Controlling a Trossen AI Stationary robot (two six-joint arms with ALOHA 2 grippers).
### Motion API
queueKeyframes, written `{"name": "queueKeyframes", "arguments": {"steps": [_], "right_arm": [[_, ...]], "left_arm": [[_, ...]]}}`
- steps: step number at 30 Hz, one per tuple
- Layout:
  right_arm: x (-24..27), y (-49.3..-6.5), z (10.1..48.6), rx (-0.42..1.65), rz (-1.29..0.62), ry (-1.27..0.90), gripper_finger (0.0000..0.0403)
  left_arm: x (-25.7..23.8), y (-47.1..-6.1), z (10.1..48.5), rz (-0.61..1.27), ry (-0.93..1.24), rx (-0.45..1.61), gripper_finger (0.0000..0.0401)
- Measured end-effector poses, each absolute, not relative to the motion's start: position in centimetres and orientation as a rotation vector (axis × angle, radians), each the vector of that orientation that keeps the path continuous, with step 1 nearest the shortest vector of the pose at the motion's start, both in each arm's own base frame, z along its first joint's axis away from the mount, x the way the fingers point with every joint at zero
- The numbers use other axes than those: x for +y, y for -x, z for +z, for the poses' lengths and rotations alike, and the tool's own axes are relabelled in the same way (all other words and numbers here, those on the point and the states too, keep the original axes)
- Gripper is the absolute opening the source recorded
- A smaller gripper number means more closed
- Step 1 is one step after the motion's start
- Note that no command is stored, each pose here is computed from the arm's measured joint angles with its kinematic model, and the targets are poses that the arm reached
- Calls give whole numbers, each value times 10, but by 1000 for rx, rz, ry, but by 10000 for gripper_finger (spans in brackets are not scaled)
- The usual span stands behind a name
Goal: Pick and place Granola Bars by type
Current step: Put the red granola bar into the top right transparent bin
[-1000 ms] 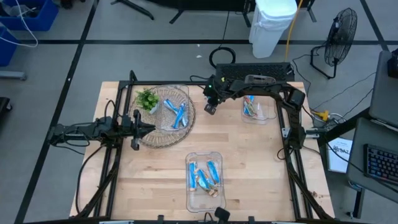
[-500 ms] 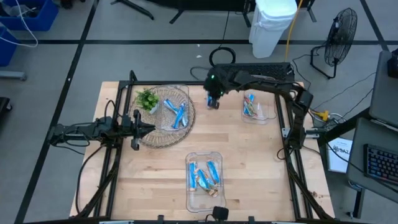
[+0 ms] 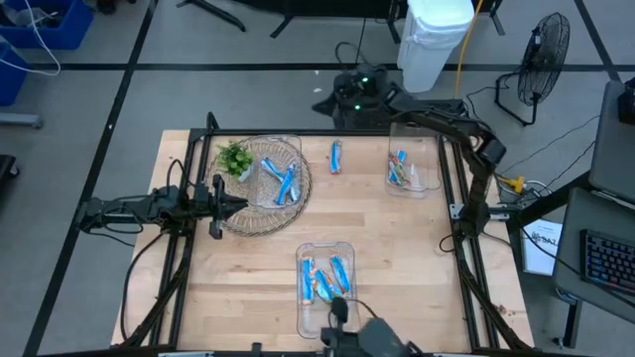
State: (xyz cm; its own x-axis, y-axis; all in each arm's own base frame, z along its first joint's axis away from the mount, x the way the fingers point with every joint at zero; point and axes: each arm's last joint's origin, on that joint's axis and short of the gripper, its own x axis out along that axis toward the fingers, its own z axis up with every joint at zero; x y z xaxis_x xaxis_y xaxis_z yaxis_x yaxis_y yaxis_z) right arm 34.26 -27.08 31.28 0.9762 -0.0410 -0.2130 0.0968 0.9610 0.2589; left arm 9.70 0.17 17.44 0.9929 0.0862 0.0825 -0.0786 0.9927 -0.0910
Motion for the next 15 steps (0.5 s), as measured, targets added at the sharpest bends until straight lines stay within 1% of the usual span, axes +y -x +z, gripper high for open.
{"name": "queueKeyframes", "arguments": {"steps": [3, 10, 13, 15], "right_arm": [[-275, -350, 284, 355, -67, -372, 0], [-271, -368, 246, 708, -117, -376, 0], [-269, -366, 222, 873, -102, -455, 0], [-268, -364, 211, 945, -88, -488, 0]], "left_arm": [[2, -97, 174, 83, 87, -87, 49], [2, -97, 174, 83, 88, -86, 49], [2, -97, 174, 84, 88, -86, 49], [2, -97, 174, 85, 88, -87, 49]]}}
